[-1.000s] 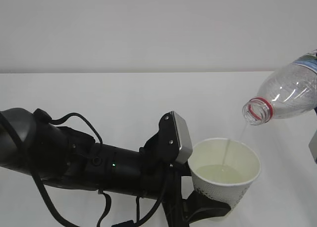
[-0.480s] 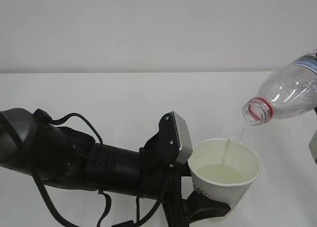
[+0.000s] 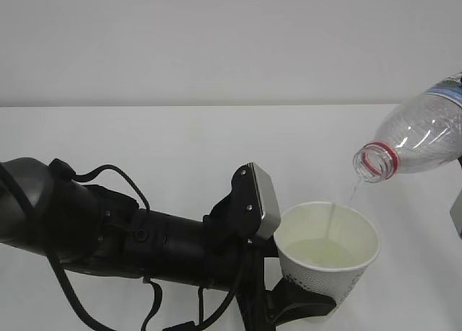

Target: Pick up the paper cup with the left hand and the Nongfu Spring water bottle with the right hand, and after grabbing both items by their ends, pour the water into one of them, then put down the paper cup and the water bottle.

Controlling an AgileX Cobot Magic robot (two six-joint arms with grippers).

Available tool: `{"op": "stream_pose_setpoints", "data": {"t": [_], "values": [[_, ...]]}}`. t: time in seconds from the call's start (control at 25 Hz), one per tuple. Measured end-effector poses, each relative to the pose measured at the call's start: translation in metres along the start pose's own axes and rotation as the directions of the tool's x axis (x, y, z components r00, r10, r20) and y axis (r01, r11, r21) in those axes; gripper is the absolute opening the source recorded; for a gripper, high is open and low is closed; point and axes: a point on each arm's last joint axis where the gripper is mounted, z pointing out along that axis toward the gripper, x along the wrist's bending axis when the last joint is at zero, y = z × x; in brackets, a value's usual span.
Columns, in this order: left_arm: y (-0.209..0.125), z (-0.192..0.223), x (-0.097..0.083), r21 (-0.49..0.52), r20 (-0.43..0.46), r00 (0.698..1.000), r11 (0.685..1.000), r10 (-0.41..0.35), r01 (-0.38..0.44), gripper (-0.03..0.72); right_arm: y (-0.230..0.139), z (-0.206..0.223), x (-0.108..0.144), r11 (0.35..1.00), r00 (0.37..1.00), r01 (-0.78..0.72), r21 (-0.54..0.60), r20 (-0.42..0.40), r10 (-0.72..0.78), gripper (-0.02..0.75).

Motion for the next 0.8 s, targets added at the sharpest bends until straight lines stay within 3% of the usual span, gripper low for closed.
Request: {"op": "stream_pose_setpoints", "data": {"t": [0.8], "values": [[0.0000, 0.0000, 0.0000, 0.000, 0.000, 1.000, 1.000, 0.000, 0.000, 0.521, -0.0001, 0.0000, 0.0000, 1.000, 1.000, -0.001, 0.002, 0.000, 0.001, 0.458]]}}
